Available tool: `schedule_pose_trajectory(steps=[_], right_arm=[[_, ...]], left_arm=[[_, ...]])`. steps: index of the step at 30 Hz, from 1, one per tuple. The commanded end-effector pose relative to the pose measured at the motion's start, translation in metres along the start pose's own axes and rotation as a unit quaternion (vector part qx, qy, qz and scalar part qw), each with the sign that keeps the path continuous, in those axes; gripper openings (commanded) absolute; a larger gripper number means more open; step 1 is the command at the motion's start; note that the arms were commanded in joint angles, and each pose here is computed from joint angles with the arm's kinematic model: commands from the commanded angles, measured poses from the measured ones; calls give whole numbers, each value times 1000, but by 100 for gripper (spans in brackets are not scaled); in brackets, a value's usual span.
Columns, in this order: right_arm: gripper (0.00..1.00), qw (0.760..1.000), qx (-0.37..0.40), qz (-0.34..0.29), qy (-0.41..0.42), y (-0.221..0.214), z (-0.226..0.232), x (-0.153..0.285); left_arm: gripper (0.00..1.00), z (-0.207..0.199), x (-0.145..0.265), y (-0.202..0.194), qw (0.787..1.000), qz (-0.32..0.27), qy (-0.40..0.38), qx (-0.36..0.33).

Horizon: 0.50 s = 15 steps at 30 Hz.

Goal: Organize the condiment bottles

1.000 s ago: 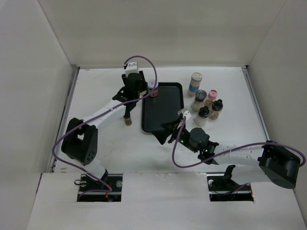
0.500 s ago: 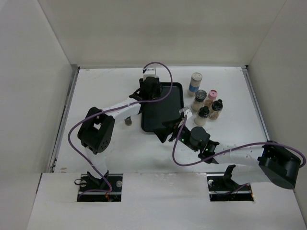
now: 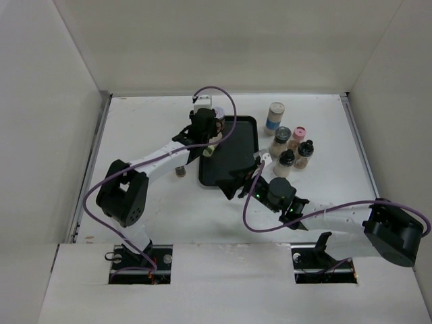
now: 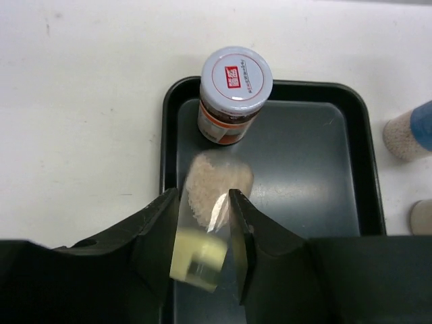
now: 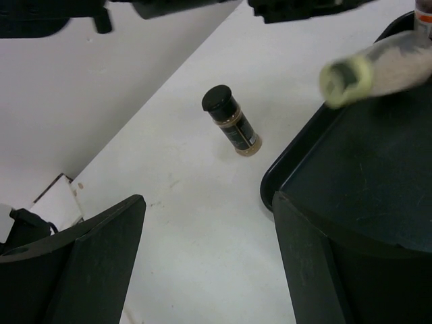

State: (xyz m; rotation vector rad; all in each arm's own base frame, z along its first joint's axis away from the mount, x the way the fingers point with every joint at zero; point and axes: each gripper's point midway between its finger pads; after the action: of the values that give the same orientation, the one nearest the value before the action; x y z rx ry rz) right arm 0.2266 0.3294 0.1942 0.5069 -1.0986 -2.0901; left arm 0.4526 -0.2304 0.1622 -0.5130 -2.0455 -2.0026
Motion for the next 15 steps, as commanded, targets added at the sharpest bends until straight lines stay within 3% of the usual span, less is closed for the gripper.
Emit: schedule_pose_trajectory(steps=[1, 11, 13, 15], right_arm=[[83, 999, -10, -33, 19, 22, 12, -2], [81, 999, -11, -35, 11, 24, 8, -2], [74, 999, -12, -37, 1, 25, 3, -2], [56, 999, -17, -46, -6, 30, -1, 0]], left_arm=[[32, 8, 27, 36, 999, -47, -3, 23], [32, 1, 26, 3, 1000, 6, -22, 4], [32, -3, 29, -7, 999, 17, -28, -1], [33, -10, 33, -19, 999, 29, -39, -3]])
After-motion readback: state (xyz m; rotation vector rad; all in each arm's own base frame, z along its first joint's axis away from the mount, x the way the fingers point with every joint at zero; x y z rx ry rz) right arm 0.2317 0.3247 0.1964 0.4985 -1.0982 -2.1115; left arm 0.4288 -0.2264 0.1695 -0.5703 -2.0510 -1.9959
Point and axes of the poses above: each gripper's point midway between its finger pads, its own x axis back along the fingers, its own z axis along the line the jaws close on, y = z × x, and after that the axes turned 6 degrees about -x, right-handed
